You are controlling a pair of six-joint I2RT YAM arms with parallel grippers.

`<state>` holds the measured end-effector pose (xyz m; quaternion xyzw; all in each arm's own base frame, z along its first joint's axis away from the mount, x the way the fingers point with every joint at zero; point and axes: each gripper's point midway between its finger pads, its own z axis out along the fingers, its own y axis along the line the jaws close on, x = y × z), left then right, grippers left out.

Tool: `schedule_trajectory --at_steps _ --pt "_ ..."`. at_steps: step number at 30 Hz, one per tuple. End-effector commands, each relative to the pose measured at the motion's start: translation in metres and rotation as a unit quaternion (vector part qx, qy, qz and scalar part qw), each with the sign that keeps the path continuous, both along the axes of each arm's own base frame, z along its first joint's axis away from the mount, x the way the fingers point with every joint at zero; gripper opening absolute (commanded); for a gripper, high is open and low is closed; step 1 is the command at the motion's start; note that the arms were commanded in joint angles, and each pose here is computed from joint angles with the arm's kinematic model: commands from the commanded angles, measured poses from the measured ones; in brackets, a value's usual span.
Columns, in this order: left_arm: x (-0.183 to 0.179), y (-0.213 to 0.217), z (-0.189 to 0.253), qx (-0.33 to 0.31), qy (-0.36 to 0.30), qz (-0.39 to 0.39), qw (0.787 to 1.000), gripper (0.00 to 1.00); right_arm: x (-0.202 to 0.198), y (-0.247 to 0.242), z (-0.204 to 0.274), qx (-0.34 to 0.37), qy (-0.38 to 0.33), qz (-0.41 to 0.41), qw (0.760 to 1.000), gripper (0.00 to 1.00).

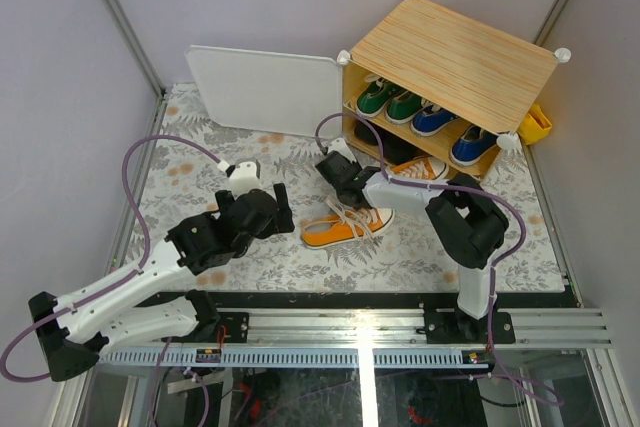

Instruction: Place and organize the shoes in the shoe cabinet

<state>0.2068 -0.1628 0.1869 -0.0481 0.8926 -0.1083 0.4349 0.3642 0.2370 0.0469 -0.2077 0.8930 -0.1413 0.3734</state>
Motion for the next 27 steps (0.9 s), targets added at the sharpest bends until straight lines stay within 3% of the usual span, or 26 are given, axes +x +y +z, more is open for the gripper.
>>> schedule_trajectory --at_steps 1,15,20,27 --pt "0.008 0.0 0.004 -0.001 -0.023 0.008 1.0 1.0 0.007 -0.017 0.035 -0.056 -0.021 0.042 0.997 0.0" --pt "0.01 -0.002 0.004 0.002 -0.022 0.005 1.0 1.0 0.006 -0.033 0.075 0.008 0.004 0.161 0.987 0.01" --pt "0.011 -0.002 0.003 0.003 -0.021 0.006 1.0 1.0 0.004 -0.039 0.066 0.009 0.029 0.203 0.979 0.01" --pt "0.011 -0.003 0.0 0.006 -0.018 0.004 1.0 1.0 0.013 -0.064 0.053 -0.008 0.043 0.196 0.98 0.0"
